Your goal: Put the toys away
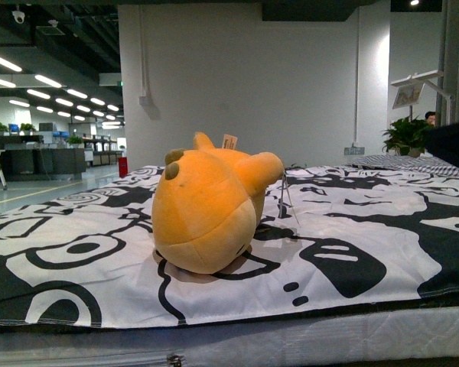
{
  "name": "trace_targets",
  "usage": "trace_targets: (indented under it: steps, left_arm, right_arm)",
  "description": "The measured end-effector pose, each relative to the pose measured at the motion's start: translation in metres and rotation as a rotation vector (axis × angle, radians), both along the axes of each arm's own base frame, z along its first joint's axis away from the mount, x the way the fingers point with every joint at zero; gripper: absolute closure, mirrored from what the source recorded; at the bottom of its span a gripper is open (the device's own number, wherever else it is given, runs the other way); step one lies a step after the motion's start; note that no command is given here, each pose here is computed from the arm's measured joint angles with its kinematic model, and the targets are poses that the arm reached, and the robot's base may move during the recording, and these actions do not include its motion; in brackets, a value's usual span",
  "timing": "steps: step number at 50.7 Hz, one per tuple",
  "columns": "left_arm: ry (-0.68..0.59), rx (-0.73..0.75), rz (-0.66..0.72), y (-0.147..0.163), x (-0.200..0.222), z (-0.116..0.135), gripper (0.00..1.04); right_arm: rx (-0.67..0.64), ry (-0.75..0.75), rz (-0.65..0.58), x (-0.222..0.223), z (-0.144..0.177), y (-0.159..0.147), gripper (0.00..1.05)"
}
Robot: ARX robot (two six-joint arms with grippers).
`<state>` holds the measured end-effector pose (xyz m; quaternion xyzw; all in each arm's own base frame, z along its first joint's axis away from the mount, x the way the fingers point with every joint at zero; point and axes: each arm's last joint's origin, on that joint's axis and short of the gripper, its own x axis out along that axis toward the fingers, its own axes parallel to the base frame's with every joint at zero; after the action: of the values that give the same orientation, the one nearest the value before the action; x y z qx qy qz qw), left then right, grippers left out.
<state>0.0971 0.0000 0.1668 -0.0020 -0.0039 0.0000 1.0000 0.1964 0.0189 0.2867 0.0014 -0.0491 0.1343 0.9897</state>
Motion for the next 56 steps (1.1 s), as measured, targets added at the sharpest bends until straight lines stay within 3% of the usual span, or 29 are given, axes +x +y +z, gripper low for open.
trace_targets:
  steps: [29,56]
  left_arm:
    - [0.000,0.000,0.000,0.000,0.000,0.000,0.06]
    - [0.000,0.000,0.000,0.000,0.000,0.000,0.06]
  right_arm:
    - [-0.072,0.098,-0.004,0.098,0.041,0.087,0.00]
    - [-0.170,0.130,-0.143,0.151,0.055,0.157,0.00]
